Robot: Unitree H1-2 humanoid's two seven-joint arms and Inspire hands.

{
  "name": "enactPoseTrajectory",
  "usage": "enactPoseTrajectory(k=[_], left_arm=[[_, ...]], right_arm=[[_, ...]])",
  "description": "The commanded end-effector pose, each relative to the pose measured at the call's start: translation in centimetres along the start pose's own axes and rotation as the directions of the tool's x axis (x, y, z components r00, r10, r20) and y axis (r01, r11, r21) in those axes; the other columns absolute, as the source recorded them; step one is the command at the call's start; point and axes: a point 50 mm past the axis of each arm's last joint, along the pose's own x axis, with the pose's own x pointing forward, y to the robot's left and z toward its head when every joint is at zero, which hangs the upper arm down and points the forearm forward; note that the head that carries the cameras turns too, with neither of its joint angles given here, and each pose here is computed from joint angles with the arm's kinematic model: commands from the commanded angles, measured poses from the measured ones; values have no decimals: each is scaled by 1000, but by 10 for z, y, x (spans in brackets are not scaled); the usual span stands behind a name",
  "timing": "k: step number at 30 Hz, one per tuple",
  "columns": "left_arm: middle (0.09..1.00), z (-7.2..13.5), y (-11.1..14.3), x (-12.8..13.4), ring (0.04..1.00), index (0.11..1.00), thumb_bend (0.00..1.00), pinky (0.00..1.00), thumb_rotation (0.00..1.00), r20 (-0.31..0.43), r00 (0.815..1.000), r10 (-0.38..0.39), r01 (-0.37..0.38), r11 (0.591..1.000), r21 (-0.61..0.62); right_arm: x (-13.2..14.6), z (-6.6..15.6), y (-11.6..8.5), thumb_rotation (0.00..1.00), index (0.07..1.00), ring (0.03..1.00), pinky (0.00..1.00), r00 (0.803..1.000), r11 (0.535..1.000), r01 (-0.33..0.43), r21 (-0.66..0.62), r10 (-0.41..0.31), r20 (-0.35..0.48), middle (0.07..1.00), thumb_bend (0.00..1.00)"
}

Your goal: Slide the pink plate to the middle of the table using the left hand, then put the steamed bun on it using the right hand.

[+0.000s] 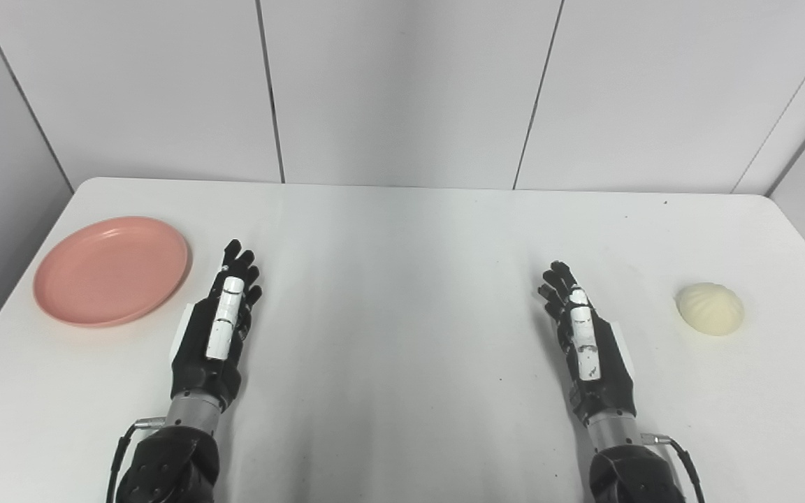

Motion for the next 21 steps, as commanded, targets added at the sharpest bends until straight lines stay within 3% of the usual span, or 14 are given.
enactPoseTrajectory(k=[1, 21], left_arm=[[993, 19, -2, 8, 1000, 1000, 782, 1000, 856, 72, 997, -25, 25, 1000, 11], [997, 17, -2, 10, 1000, 1000, 807, 1000, 857, 72, 997, -20, 19, 1000, 18]], right_arm=[[8, 15, 5, 1000, 915, 910, 966, 998, 1000, -24, 3, 24, 65, 918, 813], [9, 14, 6, 1000, 915, 915, 972, 998, 1000, -24, -3, 24, 65, 926, 824]])
